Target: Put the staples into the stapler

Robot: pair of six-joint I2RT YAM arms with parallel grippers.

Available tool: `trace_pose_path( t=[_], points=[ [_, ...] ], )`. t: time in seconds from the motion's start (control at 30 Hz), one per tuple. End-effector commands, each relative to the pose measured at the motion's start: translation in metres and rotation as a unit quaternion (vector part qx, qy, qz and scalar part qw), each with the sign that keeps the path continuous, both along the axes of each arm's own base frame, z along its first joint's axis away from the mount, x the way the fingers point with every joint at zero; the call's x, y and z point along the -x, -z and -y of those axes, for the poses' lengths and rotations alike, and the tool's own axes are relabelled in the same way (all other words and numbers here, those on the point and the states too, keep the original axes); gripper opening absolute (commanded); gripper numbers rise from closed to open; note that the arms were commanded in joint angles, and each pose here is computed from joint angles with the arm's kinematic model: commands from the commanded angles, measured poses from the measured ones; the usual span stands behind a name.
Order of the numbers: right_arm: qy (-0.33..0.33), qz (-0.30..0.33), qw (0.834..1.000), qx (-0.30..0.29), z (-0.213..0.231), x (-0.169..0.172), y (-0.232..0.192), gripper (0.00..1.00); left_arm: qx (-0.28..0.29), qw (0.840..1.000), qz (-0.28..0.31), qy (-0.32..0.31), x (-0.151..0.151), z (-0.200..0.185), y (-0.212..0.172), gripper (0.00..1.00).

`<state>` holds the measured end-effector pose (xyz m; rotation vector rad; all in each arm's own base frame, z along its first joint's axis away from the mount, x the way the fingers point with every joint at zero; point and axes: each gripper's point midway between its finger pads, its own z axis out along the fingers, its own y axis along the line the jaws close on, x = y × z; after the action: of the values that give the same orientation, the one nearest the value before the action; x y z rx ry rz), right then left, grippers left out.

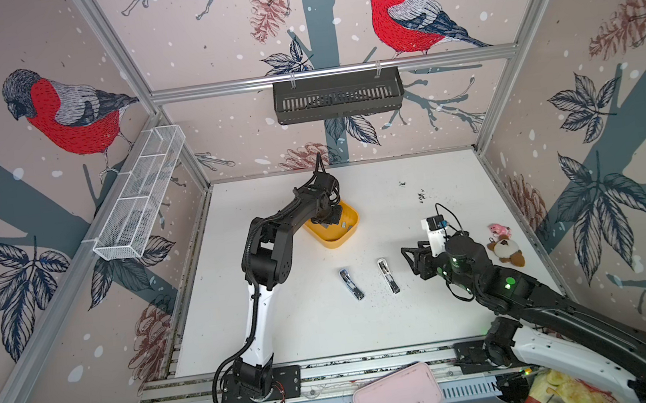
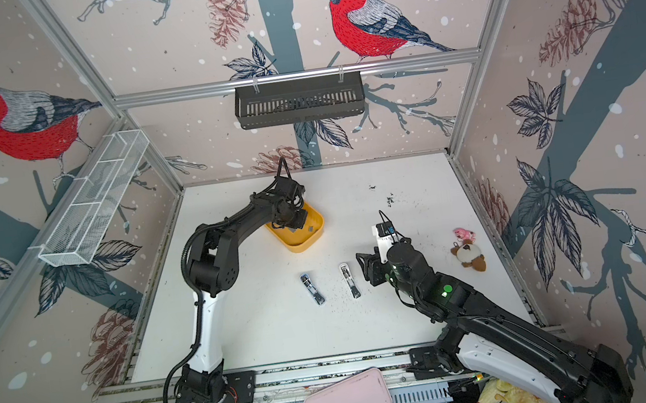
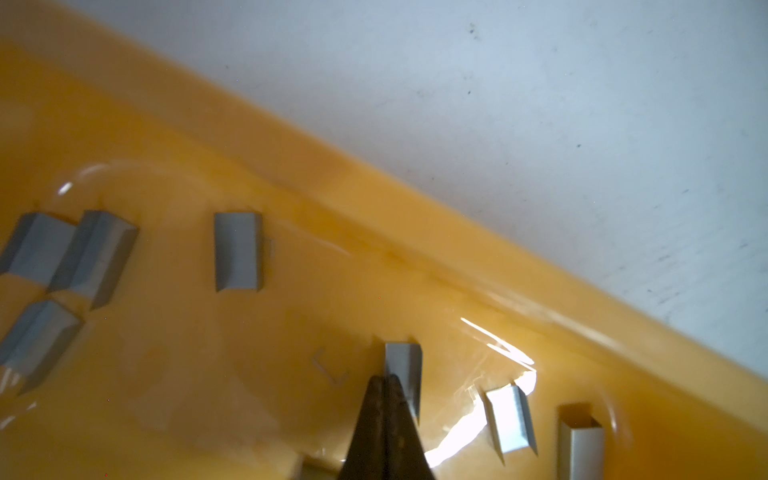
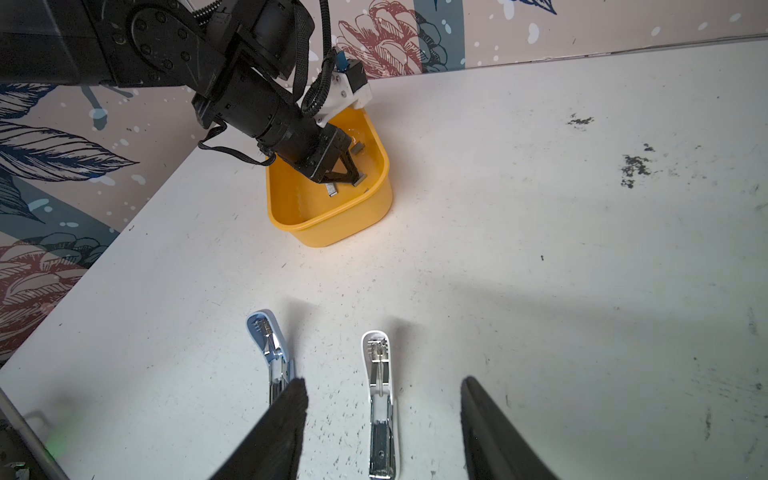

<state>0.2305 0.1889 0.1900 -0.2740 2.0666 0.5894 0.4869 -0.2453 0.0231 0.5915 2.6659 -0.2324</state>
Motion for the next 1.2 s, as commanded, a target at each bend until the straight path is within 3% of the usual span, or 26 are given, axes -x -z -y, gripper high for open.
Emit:
trace_pose_path(
  t=[0.0, 0.3, 0.5, 0.83, 1.17],
  points=[
    [-0.003, 0.012, 1.000, -0.009, -0.003, -0.003, -0.006, 0.60, -0.038, 0.998, -0.039, -0.018, 0.013, -0.017, 0.018, 0.02],
    [-0.004, 0.009, 1.000, -0.008, -0.005, -0.005, -0.006, 0.60, -0.038, 0.997, -0.013, -0.067, -0.011, -0.037, 0.004, 0.01],
    [-0.003, 0.009, 1.000, -0.009, -0.006, -0.005, -0.006, 0.60, -0.010, 0.998, -0.025, -0.060, -0.008, -0.032, 0.000, 0.00],
    [-0.001, 0.009, 1.000, -0.010, -0.003, -0.003, -0.006, 0.60, 0.073, 0.994, -0.055, -0.064, -0.004, -0.022, -0.007, 0.00],
    [-0.004, 0.010, 1.000, -0.014, -0.004, -0.003, -0.007, 0.60, 0.174, 0.980, -0.070, -0.071, -0.004, -0.021, -0.032, 0.00]
  ],
)
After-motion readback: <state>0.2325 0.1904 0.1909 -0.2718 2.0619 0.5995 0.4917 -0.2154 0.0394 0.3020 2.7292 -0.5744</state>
